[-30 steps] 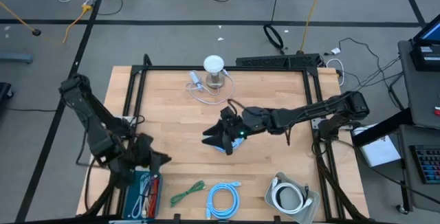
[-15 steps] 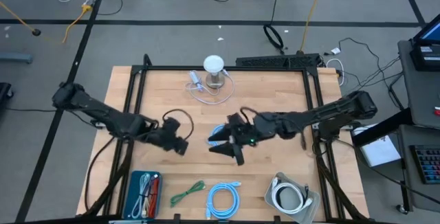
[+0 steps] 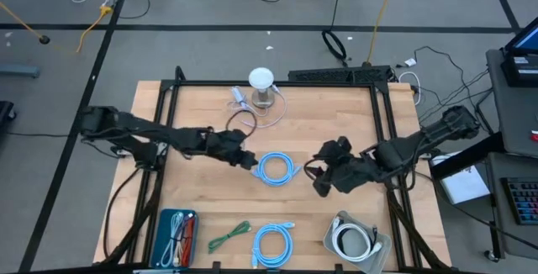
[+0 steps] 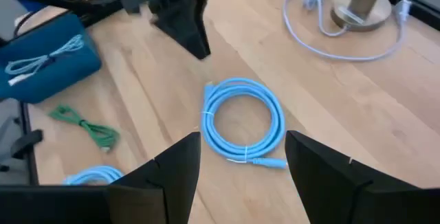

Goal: Pick & Place USB Port
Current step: Put the top blue video cable into the gray bin

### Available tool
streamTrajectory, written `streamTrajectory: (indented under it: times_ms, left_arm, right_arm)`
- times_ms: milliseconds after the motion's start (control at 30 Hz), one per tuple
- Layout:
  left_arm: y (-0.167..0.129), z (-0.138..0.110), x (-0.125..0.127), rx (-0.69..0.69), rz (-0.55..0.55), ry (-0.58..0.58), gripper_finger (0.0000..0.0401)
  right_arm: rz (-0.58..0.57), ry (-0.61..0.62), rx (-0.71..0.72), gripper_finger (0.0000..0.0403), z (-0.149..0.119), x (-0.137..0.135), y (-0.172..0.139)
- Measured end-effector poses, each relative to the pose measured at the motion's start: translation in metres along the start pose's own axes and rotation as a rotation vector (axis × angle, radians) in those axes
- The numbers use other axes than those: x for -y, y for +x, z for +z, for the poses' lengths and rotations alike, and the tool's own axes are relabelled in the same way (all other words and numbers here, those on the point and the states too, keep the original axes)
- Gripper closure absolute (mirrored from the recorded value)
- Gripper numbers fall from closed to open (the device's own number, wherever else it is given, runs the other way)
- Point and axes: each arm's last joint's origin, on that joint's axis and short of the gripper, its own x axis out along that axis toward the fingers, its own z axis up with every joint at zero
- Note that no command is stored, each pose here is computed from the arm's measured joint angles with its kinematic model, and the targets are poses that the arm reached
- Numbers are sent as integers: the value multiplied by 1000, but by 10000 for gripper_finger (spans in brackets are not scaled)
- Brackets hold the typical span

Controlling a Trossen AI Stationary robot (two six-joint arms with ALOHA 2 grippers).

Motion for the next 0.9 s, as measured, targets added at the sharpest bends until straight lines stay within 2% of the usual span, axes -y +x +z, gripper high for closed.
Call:
streamTrajectory:
  times_ms: [233, 367, 500, 667, 833, 900]
  left_arm:
    - [50, 12, -7, -100, 114, -38, 207]
    - [68, 20, -1, -141, 168, 7, 171]
    - [78, 29, 6, -169, 251, 69, 161]
    - [78, 36, 19, -224, 314, 146, 160]
    - [65, 49, 47, -189, 305, 211, 160]
    - [58, 54, 55, -174, 343, 246, 160]
  right_arm:
    - [17, 41, 28, 195, -2, -6, -1]
    - [33, 53, 37, 195, -1, -8, 0]
    - [50, 52, 49, 195, 0, -11, 1]
    - [55, 52, 51, 195, 0, -11, 1]
    - [56, 46, 56, 195, 1, -12, 1]
    - [49, 40, 64, 195, 1, -12, 1]
